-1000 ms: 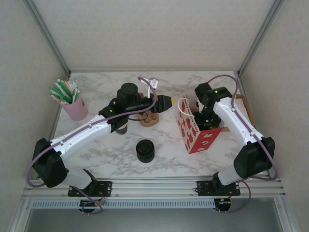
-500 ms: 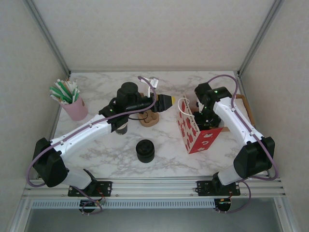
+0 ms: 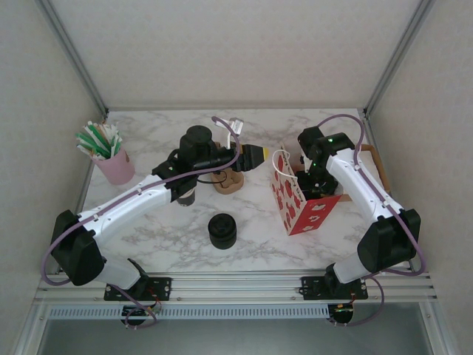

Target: Pack the takeout coffee

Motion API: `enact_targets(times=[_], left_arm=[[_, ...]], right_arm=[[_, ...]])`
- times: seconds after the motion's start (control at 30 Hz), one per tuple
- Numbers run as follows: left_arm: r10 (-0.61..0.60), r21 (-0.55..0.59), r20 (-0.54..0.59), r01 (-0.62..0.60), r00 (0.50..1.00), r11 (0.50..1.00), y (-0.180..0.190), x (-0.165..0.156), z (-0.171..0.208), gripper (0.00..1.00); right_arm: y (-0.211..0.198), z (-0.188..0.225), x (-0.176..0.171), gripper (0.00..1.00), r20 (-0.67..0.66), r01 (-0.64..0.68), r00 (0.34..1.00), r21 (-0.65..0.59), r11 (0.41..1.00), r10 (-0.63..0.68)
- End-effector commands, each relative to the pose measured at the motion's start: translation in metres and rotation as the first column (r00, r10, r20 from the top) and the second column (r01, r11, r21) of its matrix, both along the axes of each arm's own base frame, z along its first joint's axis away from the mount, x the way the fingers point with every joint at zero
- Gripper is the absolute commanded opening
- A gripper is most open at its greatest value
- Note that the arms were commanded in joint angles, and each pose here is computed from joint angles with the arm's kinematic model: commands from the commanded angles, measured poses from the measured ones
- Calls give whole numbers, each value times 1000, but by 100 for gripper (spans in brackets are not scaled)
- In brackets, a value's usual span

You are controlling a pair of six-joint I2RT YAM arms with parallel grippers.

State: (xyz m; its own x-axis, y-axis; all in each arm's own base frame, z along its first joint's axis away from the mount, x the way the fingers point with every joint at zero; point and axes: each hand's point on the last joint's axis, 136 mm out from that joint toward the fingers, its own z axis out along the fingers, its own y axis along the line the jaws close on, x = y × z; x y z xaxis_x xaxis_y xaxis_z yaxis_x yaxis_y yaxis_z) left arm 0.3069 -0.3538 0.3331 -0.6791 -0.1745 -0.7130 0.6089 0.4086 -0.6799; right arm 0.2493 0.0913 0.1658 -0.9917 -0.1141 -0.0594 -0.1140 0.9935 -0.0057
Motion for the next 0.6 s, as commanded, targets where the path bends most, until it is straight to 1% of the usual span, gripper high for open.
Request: enact_targets(times=[0.0, 0.3, 0.57], left_arm=[[0, -15, 38, 1, 999, 1000, -1, 0, 14, 75], [3, -13, 36, -2, 999, 1000, -1, 0, 12, 75], [3, -12, 35, -3, 999, 1000, -1, 0, 11, 75]], right_arm=[[-3, -6, -2, 64, -22, 6, 1000, -5, 1000, -6], [-1, -14, 4, 64, -1, 4, 1000, 3, 1000, -4], [2, -27, 8, 64, -16, 12, 1000, 10, 1000, -11]])
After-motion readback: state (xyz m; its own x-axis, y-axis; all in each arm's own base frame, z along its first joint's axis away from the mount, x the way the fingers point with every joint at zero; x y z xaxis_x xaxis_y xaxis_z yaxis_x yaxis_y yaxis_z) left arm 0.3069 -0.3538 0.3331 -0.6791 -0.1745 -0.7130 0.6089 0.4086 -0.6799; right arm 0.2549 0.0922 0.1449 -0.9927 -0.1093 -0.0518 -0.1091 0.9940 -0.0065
